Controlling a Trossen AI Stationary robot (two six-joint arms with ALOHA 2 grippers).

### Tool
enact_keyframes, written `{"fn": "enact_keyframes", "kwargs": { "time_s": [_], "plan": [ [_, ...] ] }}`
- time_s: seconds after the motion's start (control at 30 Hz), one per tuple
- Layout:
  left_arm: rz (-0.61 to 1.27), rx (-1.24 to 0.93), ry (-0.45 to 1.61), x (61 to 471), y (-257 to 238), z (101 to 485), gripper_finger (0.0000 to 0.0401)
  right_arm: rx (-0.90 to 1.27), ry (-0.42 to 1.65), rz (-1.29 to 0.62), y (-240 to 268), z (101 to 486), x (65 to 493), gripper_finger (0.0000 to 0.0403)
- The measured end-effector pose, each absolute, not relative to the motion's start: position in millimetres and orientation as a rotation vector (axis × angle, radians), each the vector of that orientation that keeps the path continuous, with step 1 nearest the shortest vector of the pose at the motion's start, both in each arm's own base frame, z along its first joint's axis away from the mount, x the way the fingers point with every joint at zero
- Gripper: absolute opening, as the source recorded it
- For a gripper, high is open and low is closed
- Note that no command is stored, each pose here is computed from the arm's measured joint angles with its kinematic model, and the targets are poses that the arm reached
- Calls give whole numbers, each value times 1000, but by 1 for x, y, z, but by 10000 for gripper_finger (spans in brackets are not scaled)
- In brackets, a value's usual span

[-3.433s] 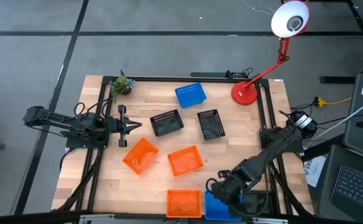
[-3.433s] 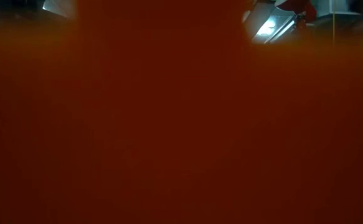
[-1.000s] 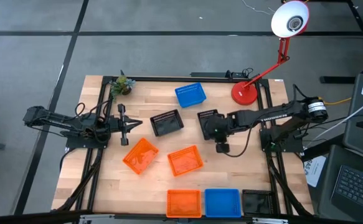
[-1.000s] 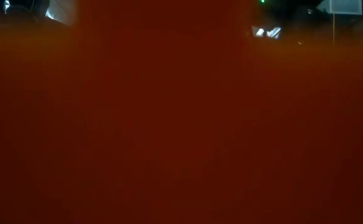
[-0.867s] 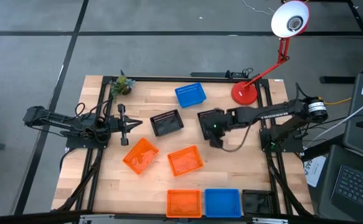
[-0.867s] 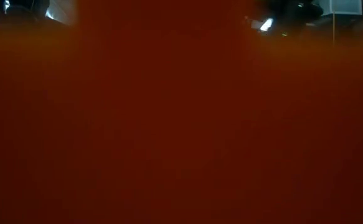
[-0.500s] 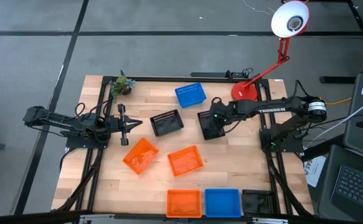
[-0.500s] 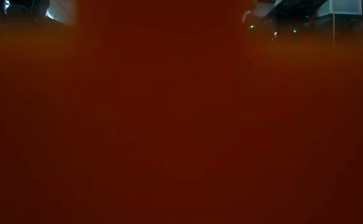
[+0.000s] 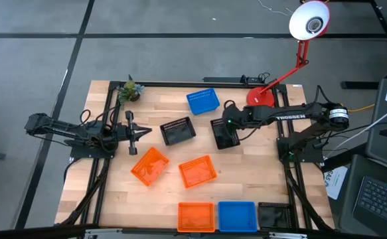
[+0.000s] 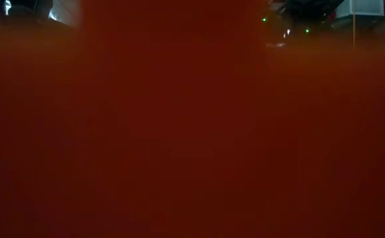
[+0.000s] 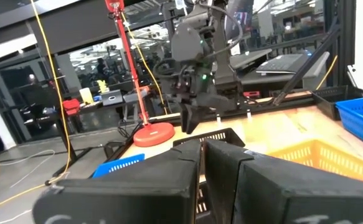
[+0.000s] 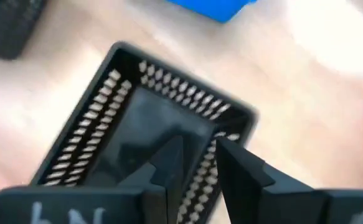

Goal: Stack baskets by color
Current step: Stack the top right black bin on the bottom black bin

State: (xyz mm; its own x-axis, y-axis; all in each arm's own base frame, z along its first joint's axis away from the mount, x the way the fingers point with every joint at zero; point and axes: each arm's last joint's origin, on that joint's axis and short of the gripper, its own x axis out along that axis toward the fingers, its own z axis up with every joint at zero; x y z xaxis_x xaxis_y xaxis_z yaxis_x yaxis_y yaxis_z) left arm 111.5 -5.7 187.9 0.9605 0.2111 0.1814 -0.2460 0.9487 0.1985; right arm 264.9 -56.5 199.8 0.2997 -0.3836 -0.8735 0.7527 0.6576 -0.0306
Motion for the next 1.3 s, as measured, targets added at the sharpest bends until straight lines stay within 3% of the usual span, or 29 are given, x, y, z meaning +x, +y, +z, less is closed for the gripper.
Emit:
{"fn": "enact_keyframes", "kwargs": {
  "time_s": [0.33, 0.87, 1.3],
  "plan": [
    [238, 222, -158, 112, -6, 188, 14, 517, 1053, -871, -68, 187, 252, 96],
    [239, 222, -157, 112, -6, 188, 14, 615, 971, -800, -67, 161, 249, 96],
    [237, 224, -147, 112, -6, 187, 14, 513, 1049, -732, -72, 149, 250, 87]
  ]
}}
